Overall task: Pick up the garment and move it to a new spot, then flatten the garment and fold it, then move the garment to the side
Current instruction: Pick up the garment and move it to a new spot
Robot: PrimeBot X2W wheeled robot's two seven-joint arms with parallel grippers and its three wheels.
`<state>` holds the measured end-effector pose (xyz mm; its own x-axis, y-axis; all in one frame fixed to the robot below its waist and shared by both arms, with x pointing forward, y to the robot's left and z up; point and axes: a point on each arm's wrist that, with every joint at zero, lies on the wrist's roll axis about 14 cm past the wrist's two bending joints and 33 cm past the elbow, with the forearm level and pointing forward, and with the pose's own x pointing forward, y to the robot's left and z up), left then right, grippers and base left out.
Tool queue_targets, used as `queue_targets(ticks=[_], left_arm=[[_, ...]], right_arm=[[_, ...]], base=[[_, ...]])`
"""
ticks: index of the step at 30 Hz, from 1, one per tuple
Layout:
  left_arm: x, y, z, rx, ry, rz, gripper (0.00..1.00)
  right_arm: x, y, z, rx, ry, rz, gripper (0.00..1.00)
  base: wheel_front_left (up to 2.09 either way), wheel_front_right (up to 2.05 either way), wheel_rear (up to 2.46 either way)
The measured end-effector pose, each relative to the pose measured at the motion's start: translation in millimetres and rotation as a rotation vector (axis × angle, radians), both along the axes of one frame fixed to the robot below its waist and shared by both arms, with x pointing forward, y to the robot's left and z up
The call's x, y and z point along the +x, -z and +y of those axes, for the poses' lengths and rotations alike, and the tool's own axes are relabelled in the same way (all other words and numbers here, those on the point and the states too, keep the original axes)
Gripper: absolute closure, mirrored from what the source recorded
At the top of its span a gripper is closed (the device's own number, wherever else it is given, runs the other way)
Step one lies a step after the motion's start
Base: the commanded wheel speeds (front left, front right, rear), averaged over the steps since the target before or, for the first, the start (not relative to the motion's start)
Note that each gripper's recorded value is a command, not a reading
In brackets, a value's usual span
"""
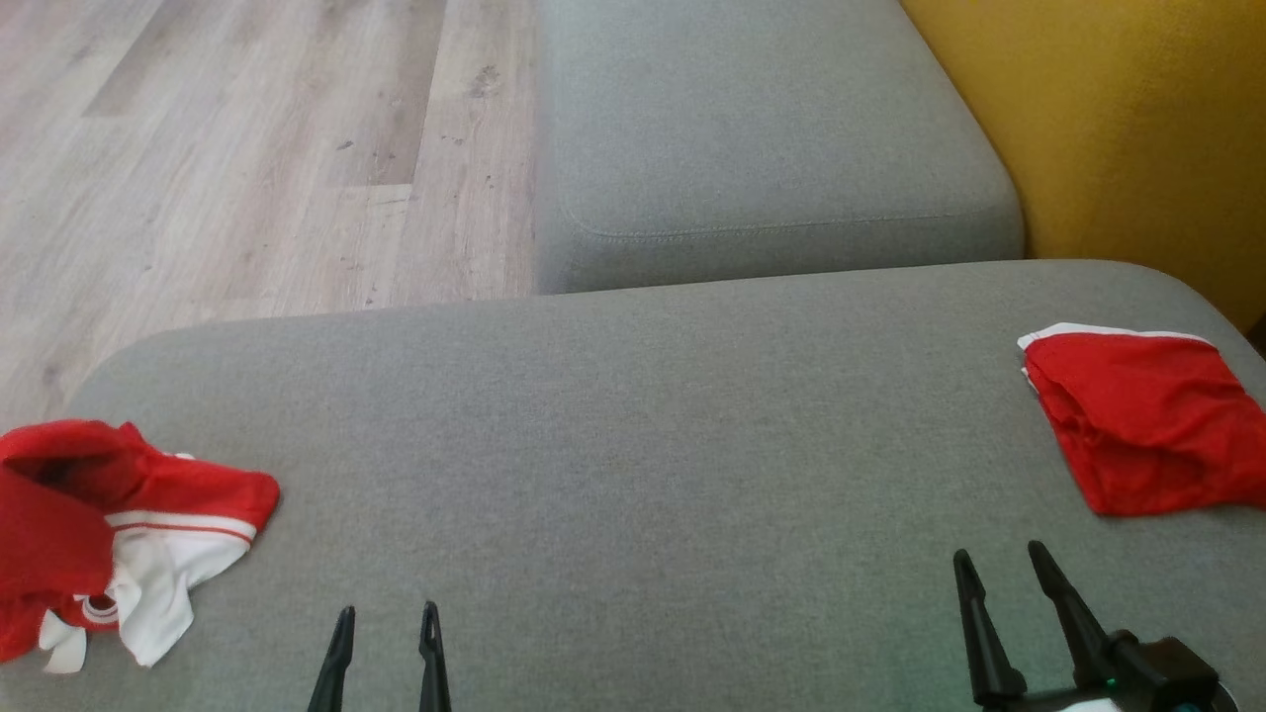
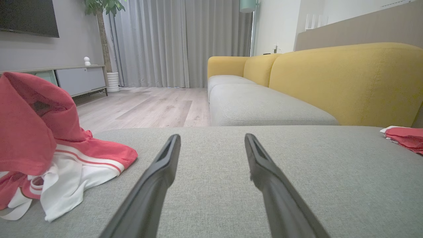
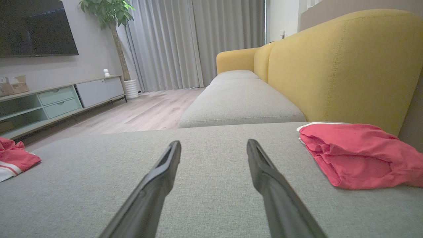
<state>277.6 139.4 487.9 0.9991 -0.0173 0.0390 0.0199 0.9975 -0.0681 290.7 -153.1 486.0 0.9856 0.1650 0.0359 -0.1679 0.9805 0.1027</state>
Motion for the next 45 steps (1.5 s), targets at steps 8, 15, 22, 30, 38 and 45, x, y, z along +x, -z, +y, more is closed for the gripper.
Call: queue_targets(ticks=[8, 15, 22, 30, 38, 45], left_arm=[[-2, 0, 4, 0.002, -0.015, -0.002, 0.00], [-11, -1, 25, 0.009, -0.098, -0.011, 0.00], [-34, -1, 66, 0.014, -0.258, -0.017, 0.00], [-67, -6, 114, 0.009, -0.472, -0.025, 0.00], [-75, -4, 129, 0.018, -0.560, 0.003, 0.00], [-59, -32, 153, 0.134, -0.571, -0.060, 0.00]], right_arm=[[3, 0, 2, -0.003, -0.009, 0.001, 0.00], [14, 0, 31, -0.015, -0.109, 0.012, 0.00], [25, 3, 91, 0.005, -0.288, 0.038, 0.00], [40, 1, 155, -0.007, -0.490, 0.041, 0.00], [54, 11, 173, -0.020, -0.561, 0.066, 0.00], [59, 26, 167, -0.043, -0.569, 0.106, 0.00]], base=[[0.00, 0.00, 0.00], [0.00, 0.00, 0.00], [0.00, 0.00, 0.00], [0.00, 0.00, 0.00], [0.00, 0.00, 0.00], [0.00, 0.00, 0.00]])
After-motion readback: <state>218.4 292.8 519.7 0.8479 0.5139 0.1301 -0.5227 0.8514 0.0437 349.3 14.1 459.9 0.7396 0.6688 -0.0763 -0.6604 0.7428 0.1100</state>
